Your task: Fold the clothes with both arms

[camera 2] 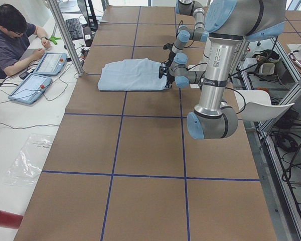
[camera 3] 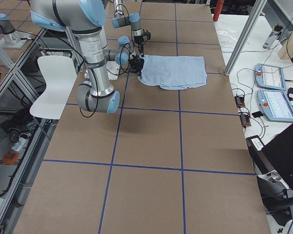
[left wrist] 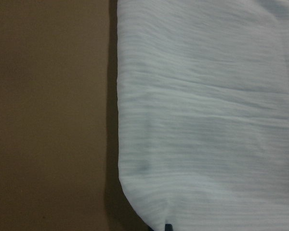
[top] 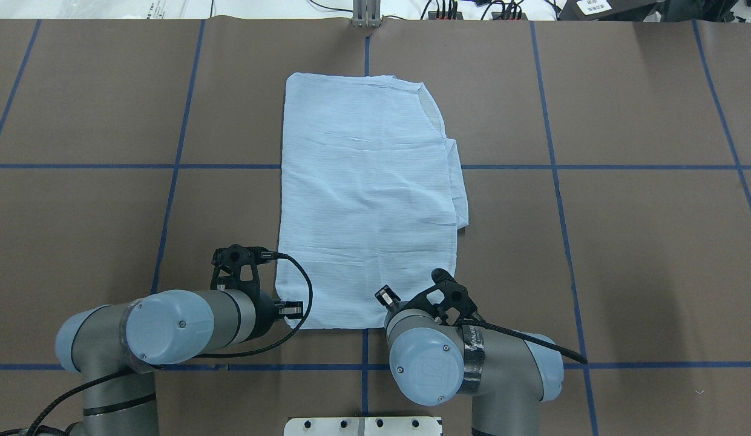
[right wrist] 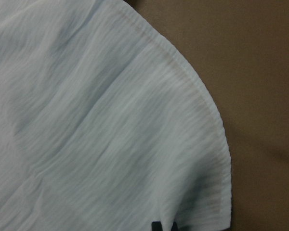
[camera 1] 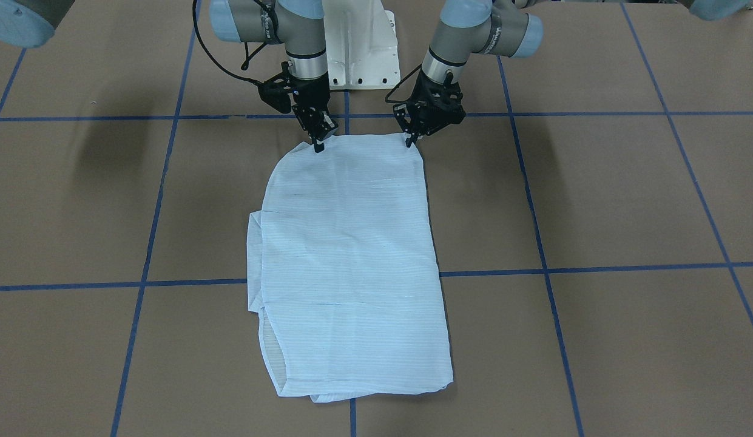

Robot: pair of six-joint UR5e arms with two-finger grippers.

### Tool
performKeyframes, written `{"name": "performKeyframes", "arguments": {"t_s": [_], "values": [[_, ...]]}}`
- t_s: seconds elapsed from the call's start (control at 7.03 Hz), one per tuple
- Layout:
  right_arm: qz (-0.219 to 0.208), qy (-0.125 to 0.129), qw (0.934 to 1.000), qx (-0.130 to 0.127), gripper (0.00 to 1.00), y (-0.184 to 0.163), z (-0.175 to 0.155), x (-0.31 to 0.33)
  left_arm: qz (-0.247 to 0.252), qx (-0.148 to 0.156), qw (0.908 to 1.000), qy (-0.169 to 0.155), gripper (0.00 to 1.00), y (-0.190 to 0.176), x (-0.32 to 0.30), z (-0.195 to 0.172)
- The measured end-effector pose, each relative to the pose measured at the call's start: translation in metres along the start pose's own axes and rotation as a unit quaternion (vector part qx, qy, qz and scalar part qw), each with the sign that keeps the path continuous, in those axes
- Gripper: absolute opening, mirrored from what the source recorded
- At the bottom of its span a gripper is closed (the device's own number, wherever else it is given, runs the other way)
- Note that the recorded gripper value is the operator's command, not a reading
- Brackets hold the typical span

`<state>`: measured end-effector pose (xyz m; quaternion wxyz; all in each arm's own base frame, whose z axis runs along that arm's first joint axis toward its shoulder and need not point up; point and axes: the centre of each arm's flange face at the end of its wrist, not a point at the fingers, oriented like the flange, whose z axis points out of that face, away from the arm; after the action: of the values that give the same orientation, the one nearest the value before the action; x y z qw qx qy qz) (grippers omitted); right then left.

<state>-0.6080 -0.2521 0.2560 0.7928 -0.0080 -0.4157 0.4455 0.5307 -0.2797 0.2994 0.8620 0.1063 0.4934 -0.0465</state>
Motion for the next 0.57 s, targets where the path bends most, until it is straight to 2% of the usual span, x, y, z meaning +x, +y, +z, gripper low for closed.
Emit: {"name": "performKeyframes", "arguments": {"t_s": [0.28,0.57], "values": [[0.005,-0.015,0.9999,-0.003,0.0,-0.006,-0.015,-0.008,0.004,-0.002,0.9999,0.01,0.0,-0.001,0.009,-0.015],[0.009,-0.03,0.9994,-0.016,0.0,-0.023,-0.075,-0.014,0.005,-0.018,0.9996,0.022,0.0,-0.001,0.028,-0.068]]}}
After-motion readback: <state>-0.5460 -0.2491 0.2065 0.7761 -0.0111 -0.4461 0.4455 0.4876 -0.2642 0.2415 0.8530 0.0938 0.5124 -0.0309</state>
